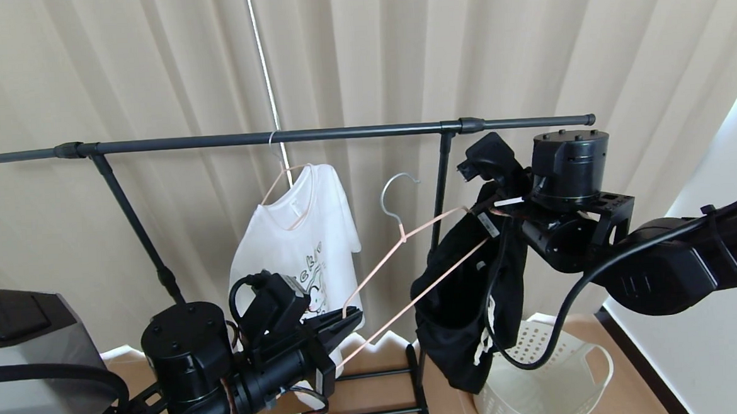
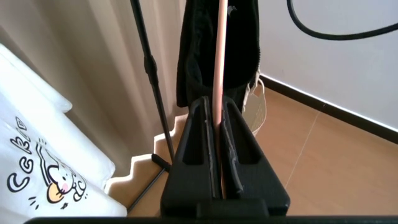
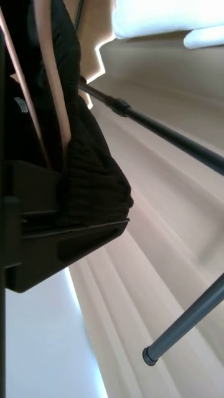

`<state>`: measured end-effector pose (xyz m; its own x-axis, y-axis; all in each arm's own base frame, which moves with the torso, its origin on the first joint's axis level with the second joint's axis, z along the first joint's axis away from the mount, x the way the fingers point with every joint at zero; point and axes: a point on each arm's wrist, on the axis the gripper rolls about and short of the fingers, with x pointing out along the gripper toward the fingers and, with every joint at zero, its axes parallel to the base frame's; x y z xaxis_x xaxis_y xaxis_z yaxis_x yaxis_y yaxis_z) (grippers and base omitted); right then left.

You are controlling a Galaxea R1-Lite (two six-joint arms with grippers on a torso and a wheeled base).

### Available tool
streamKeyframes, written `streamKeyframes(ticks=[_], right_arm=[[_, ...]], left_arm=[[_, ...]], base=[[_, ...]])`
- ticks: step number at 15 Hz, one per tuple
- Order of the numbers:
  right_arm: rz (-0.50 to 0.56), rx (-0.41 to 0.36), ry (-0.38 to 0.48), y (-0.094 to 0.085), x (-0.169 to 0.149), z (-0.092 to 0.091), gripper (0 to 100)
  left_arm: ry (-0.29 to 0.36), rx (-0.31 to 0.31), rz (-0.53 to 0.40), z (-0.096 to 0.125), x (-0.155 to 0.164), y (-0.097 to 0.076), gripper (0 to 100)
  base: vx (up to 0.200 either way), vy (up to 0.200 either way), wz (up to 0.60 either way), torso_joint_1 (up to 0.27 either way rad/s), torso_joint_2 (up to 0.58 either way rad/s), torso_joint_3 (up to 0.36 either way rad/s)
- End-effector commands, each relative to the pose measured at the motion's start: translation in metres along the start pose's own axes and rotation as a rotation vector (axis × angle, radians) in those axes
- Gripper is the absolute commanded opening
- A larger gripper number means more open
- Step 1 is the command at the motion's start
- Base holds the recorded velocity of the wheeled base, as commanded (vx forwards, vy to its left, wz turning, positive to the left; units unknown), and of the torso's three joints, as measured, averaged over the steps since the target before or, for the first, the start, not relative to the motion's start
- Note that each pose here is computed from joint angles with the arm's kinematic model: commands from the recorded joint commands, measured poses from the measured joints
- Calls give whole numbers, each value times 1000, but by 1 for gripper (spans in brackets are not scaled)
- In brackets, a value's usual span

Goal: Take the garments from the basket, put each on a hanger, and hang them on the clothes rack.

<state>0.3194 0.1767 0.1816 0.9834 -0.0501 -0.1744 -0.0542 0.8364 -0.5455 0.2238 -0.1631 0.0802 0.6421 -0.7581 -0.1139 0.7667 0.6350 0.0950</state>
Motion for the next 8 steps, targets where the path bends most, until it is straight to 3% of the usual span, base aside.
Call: streamKeyframes(ticks=[1,8], right_arm=[[17,-2,-14,3,-8,3,0],[66,18,-101,13,-39,17,0]], left_arm=[[-1,-1,0,0,0,0,0],[-12,1,1,2,2,1,0]], base=[[0,0,0,0,0,0],[0,0,0,0,0,0]])
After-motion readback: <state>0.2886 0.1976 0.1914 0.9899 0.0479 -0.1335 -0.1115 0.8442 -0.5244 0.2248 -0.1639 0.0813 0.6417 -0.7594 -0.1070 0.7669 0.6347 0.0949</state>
